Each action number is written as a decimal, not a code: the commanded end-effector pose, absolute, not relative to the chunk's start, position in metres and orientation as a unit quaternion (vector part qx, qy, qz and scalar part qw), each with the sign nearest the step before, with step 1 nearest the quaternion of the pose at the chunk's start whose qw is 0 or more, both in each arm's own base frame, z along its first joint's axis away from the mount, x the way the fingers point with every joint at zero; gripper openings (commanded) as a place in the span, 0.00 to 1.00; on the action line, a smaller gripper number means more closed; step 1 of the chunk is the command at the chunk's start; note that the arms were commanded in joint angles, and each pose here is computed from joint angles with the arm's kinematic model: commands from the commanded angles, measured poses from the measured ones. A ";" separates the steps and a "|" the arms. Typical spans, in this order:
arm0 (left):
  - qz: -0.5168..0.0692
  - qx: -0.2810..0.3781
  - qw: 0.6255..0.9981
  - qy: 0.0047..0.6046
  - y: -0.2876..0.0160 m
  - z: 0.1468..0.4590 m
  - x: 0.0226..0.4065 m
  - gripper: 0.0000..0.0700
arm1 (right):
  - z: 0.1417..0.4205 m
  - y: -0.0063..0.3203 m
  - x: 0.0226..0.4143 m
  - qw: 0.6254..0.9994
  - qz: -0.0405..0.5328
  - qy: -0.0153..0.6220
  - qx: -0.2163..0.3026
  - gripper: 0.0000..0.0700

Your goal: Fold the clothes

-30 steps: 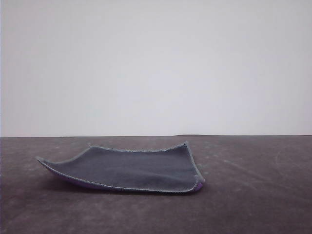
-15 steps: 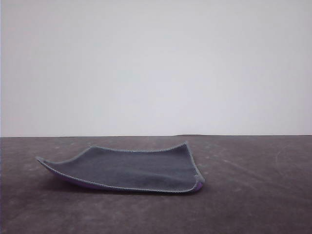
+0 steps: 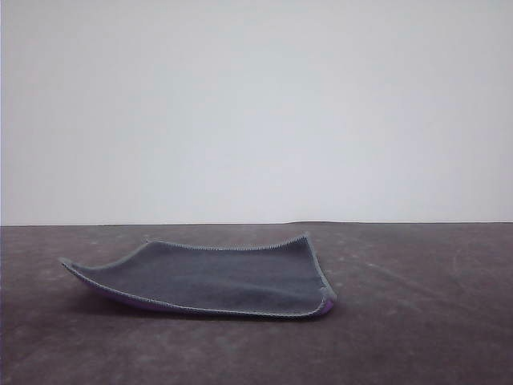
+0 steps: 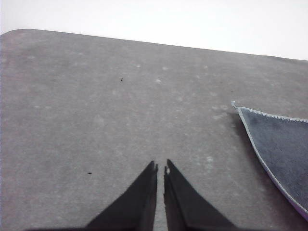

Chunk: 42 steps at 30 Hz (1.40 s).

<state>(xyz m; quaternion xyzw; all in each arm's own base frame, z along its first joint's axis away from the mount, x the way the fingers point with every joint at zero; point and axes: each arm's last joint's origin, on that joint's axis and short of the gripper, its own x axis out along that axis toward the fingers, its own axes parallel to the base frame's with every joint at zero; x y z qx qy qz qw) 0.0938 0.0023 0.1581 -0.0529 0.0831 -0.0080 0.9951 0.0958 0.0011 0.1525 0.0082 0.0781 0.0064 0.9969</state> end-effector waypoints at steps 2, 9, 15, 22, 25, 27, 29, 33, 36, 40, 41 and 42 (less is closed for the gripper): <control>-0.005 -0.051 0.994 0.095 0.003 0.152 0.095 0.02 | 0.153 0.001 0.096 0.997 0.004 0.074 0.017 0.02; -0.004 -0.063 0.993 0.095 0.003 0.151 0.095 0.02 | 0.152 0.001 0.096 0.997 0.004 0.075 0.022 0.02; -0.008 -0.084 0.992 0.095 0.002 0.152 0.095 0.02 | 0.154 0.002 0.096 0.996 0.019 0.073 0.054 0.01; -0.028 -0.112 0.991 0.066 0.001 0.186 0.090 0.02 | 0.190 0.004 0.092 0.993 0.044 0.054 0.091 0.01; -0.029 -0.123 0.991 0.052 0.001 0.216 0.091 0.02 | 0.210 0.004 0.097 0.991 0.045 0.070 0.103 0.01; -0.029 -0.128 0.990 0.052 0.001 0.237 0.096 0.02 | 0.225 0.004 0.103 0.989 0.051 0.082 0.116 0.01; -0.030 -0.129 0.989 0.059 0.001 0.259 0.104 0.02 | 0.243 0.005 0.113 0.987 0.053 0.096 0.118 0.01; -0.060 -0.115 0.987 0.091 0.000 0.296 0.133 0.02 | 0.275 0.007 0.140 0.981 0.083 0.125 0.119 0.01; -0.086 -0.098 0.984 0.124 -0.002 0.312 0.162 0.02 | 0.294 0.009 0.165 0.976 0.113 0.147 0.118 0.01; -0.104 -0.085 0.976 0.170 -0.004 0.316 0.203 0.02 | 0.311 0.013 0.199 0.964 0.153 0.181 0.119 0.01; -0.107 -0.084 0.974 0.182 -0.004 0.314 0.212 0.02 | 0.313 0.014 0.207 0.961 0.161 0.190 0.120 0.01; -0.112 -0.085 0.971 0.196 -0.004 0.311 0.221 0.02 | 0.313 0.015 0.215 0.959 0.166 0.198 0.121 0.01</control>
